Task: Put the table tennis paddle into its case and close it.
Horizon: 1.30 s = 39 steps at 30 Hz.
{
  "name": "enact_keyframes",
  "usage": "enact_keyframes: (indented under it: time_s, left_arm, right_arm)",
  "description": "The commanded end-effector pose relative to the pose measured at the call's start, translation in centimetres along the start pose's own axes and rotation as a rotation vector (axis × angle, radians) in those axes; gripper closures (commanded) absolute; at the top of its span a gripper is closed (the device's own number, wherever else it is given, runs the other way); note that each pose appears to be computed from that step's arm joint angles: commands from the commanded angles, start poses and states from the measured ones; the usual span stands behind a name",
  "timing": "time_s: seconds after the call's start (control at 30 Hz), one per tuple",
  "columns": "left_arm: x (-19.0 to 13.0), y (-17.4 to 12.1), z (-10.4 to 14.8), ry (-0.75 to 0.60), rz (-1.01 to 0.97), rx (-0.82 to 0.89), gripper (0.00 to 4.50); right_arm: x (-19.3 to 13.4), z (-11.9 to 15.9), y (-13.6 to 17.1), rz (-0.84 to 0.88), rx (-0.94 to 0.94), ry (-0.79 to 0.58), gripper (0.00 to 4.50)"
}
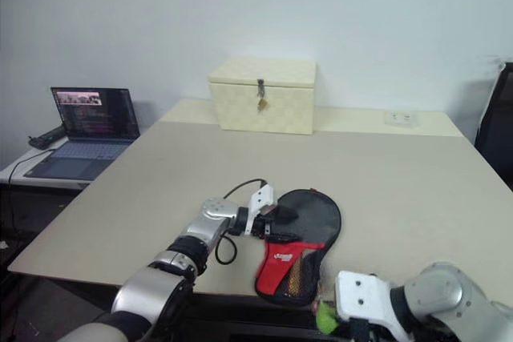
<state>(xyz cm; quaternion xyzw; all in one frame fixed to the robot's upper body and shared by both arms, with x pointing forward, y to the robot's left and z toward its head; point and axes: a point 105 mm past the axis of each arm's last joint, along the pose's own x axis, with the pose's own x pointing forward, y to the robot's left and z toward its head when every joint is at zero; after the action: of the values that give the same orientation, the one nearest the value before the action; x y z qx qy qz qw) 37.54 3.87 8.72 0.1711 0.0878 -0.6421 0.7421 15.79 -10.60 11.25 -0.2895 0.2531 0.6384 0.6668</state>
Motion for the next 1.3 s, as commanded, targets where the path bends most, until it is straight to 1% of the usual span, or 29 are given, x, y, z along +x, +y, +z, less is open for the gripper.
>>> enact_keyframes:
  time_s: [0.03, 0.2, 0.4, 0.6, 0.77, 1.0, 1.07, 1.17, 1.27, 1.3]
  left_arm:
    - [1.5, -1.6, -2.4, 0.102, -0.057, -0.035, 0.59]
    - [2.3, -1.8, -2.0, 0.106, -0.068, -0.021, 0.59]
    - [2.8, -1.9, -1.8, 0.113, -0.068, -0.003, 0.59]
    - [2.6, -1.4, -1.6, 0.116, -0.048, 0.008, 0.59]
    - [2.4, -1.1, -1.5, 0.117, -0.038, 0.014, 0.59]
    - [2.4, -1.0, -1.3, 0.123, -0.039, 0.021, 0.59]
    - [2.5, -1.1, -1.2, 0.123, -0.041, 0.022, 0.59]
    - [2.6, -1.2, -1.3, 0.122, -0.046, 0.023, 0.59]
    - [2.5, -1.3, -1.4, 0.118, -0.048, 0.021, 0.59]
    - [2.5, -1.3, -1.4, 0.115, -0.044, 0.020, 0.59]
  right_arm:
    - [1.1, 1.2, 2.2, 0.101, -0.019, -0.053, 4.48]
    - [1.8, 1.8, 2.7, 0.120, -0.008, -0.087, 4.48]
    - [1.9, 2.2, 2.8, 0.121, 0.012, -0.105, 4.48]
    - [0.6, 2.4, 3.0, 0.154, 0.029, -0.095, 4.48]
    - [-0.4, 3.0, 3.8, 0.189, 0.072, -0.132, 4.48]
    - [0.8, 4.5, 4.1, 0.214, 0.069, -0.202, 4.48]
    - [0.9, 4.7, 4.1, 0.219, 0.067, -0.207, 4.48]
    - [1.1, 4.8, 3.6, 0.178, 0.066, -0.192, 4.48]
    - [0.8, 4.7, 3.1, 0.143, 0.068, -0.174, 3.72]
    - [0.7, 4.6, 2.8, 0.123, 0.065, -0.166, 3.39]
